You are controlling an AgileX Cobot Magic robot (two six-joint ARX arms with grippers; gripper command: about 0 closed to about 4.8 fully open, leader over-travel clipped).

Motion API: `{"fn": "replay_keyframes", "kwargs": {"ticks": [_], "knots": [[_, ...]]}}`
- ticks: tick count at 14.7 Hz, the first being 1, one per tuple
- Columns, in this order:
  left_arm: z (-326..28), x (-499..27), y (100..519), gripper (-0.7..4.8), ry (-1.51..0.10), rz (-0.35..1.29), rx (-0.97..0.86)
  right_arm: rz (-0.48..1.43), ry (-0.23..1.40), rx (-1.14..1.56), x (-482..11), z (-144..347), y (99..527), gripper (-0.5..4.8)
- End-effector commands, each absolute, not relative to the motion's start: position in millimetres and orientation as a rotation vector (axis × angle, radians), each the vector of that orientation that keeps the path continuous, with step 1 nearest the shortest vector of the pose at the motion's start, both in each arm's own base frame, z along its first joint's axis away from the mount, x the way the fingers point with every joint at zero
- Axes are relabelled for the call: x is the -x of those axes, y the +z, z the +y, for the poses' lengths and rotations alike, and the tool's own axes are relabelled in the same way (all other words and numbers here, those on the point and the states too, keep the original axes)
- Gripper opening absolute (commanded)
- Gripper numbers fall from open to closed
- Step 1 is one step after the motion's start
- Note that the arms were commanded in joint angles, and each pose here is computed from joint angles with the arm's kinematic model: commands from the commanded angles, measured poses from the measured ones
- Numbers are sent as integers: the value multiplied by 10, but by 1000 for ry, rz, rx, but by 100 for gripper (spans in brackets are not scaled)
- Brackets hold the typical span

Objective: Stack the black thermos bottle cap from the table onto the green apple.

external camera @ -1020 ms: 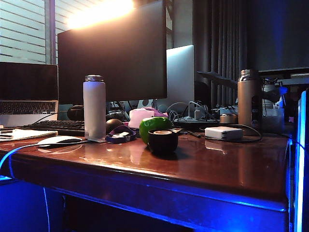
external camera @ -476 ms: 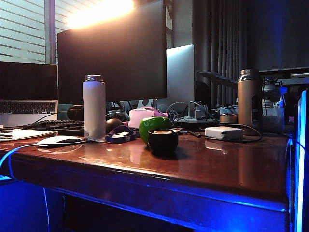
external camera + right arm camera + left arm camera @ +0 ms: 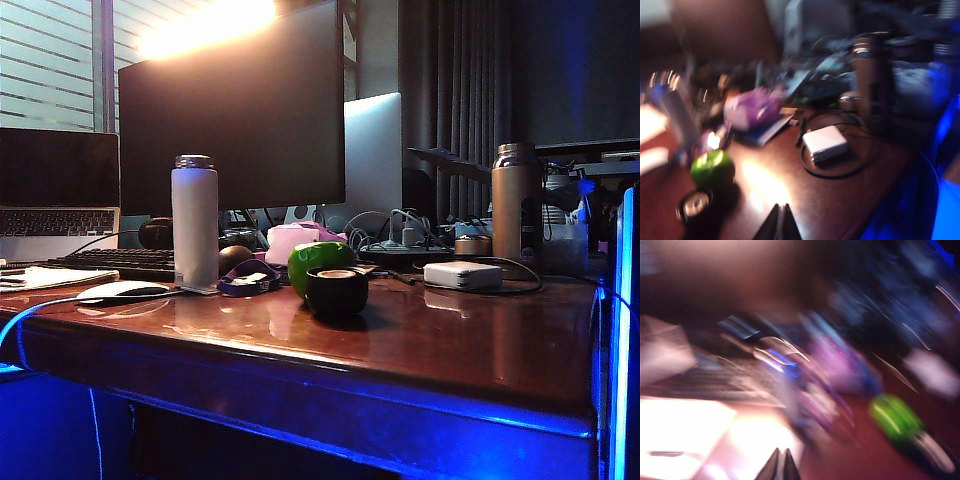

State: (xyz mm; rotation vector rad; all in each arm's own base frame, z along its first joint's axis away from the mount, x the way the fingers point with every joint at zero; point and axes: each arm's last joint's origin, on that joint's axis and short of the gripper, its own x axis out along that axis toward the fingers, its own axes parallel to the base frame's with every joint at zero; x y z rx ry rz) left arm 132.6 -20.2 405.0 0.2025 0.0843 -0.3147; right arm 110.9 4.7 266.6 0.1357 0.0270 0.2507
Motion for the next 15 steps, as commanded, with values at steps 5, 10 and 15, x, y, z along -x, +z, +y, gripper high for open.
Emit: {"fn": "replay_keyframes", "kwargs": {"ticks": [5,10,15], "knots": [[-370,-1913,4234,-4,-752,459,-143,211,452,44,-1929,238,2637,-5],[-360,-1942,4232,-4,-703,460,-161,251,722,4,-2292,906,2275,-5],[-361,-1941,4232,-3,-706,460,-160,283,716,75,-2534,1154,1928,479]]}}
